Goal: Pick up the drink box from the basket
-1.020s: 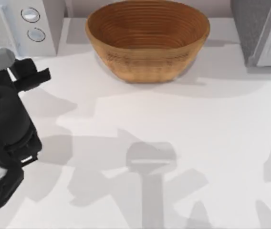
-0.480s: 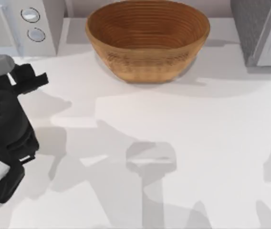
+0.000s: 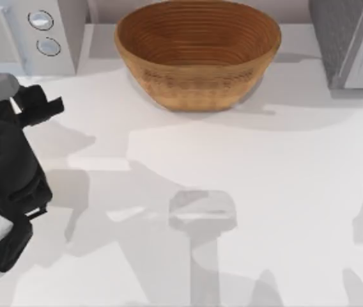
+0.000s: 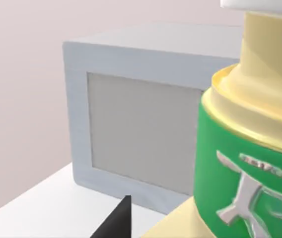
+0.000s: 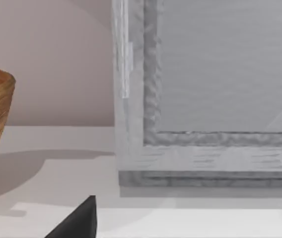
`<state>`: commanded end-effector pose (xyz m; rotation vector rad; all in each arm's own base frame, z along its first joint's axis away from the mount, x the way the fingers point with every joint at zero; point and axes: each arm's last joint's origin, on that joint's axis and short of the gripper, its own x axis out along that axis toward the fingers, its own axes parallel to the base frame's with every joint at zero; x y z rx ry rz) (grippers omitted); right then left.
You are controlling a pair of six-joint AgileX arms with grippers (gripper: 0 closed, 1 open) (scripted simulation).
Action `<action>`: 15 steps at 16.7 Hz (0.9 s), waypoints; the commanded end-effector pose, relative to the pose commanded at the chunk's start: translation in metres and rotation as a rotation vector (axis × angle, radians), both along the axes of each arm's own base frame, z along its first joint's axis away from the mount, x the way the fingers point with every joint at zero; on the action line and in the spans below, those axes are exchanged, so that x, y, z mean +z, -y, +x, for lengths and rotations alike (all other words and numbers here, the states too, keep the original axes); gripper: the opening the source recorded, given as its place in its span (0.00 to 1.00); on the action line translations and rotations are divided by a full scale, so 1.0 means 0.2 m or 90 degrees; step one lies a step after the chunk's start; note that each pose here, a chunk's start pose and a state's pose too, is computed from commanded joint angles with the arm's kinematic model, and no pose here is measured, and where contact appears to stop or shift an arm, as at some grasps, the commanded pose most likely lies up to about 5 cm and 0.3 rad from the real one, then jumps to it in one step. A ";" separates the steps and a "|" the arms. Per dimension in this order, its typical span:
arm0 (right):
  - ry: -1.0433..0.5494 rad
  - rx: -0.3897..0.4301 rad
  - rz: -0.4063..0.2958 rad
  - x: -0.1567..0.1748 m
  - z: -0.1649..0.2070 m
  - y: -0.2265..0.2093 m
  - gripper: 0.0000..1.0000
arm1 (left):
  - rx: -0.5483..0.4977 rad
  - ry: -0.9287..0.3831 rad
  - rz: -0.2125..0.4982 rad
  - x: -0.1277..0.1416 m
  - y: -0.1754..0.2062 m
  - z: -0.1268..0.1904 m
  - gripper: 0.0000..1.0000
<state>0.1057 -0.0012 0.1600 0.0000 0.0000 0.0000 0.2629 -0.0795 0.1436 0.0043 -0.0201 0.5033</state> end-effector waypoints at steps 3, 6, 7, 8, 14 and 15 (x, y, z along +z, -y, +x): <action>0.000 0.000 0.000 0.00 0.00 0.00 1.00 | 0.000 0.000 0.000 0.00 0.00 0.00 0.53; 0.000 0.000 0.000 0.00 0.00 0.00 1.00 | 0.000 0.000 0.000 0.00 0.00 0.00 0.75; 0.000 0.000 0.000 0.00 0.00 0.00 1.00 | 0.000 0.000 0.000 0.00 0.00 0.00 0.83; 0.000 0.000 0.000 0.00 0.00 0.00 1.00 | 0.000 0.000 0.000 0.00 0.00 0.00 0.90; 0.000 0.000 0.000 0.00 0.00 0.00 1.00 | 0.000 0.000 0.000 0.00 0.00 0.00 1.00; 0.000 0.000 0.000 0.00 0.00 0.00 1.00 | 0.000 0.000 0.000 0.00 0.00 0.00 1.00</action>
